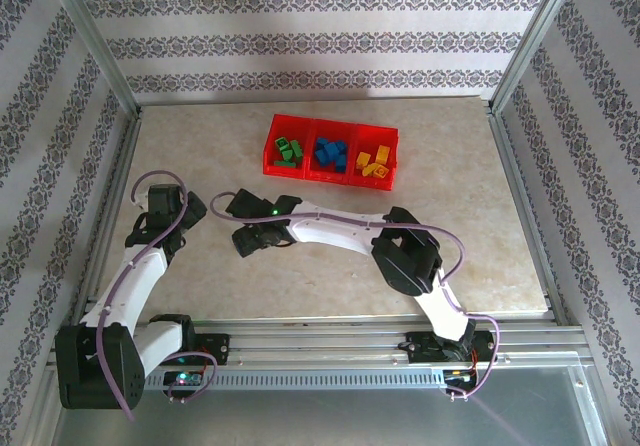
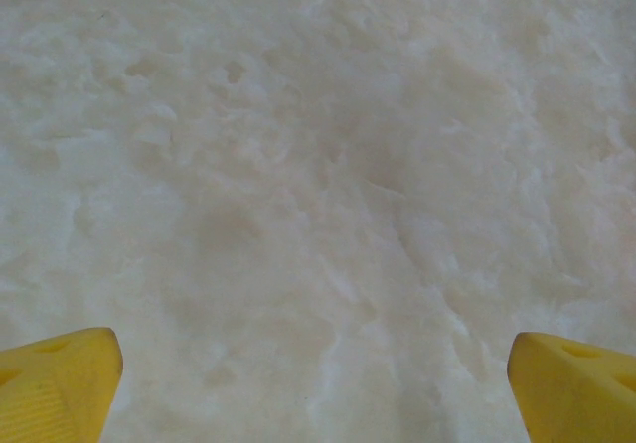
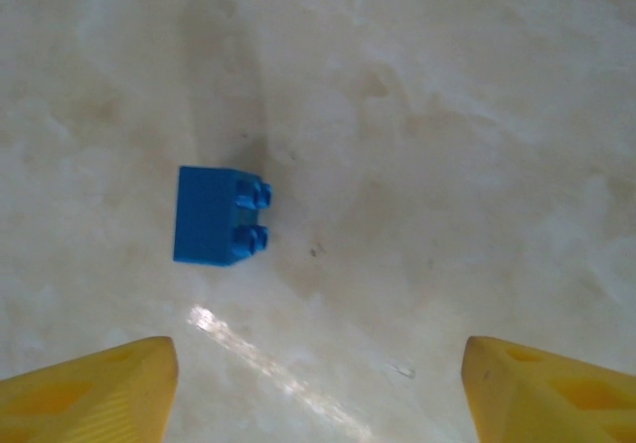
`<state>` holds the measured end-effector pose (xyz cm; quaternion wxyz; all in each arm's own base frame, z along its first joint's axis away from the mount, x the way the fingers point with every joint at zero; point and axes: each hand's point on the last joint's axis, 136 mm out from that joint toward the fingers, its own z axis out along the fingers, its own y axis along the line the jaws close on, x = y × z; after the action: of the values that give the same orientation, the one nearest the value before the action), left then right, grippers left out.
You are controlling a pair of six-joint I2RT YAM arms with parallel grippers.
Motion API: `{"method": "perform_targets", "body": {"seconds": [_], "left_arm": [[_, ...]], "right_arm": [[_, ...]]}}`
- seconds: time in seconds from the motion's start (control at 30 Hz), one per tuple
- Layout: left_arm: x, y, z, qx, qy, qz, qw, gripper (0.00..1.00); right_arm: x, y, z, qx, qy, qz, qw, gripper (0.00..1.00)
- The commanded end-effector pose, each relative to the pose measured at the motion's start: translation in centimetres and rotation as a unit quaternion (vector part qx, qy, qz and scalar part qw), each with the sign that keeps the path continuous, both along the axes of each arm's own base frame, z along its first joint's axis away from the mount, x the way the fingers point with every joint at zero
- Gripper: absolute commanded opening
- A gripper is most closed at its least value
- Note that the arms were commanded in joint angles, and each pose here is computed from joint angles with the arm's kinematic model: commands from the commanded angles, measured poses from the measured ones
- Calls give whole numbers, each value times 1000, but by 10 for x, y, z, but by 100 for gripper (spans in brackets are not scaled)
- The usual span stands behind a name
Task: Sort the legos into containers by color
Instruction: Pick up the lego from the middle-left of the table.
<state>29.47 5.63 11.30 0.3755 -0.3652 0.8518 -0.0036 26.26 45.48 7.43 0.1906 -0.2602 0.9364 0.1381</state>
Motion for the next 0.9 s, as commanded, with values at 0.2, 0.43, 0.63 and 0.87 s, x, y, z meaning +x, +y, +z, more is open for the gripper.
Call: {"method": "perform_targets", "body": {"seconds": [0.2,0.43,0.63,0.87], "left_arm": [[-5,6,-3,-3,4,12,1000,100],[-6,8,-2,0,3,13,1000,100],[-6,8,-3,-2,5,12,1000,100],[-6,7,-5,-3,7,11,1000,100]], "right_arm": [[-8,35,-13,2,22,52,998,65],[-6,48,-26,-2,33,63,997,58],[-4,51,-42,-10,43,64,997,49],[0,52,-47,-15,41,66,997,33]]}}
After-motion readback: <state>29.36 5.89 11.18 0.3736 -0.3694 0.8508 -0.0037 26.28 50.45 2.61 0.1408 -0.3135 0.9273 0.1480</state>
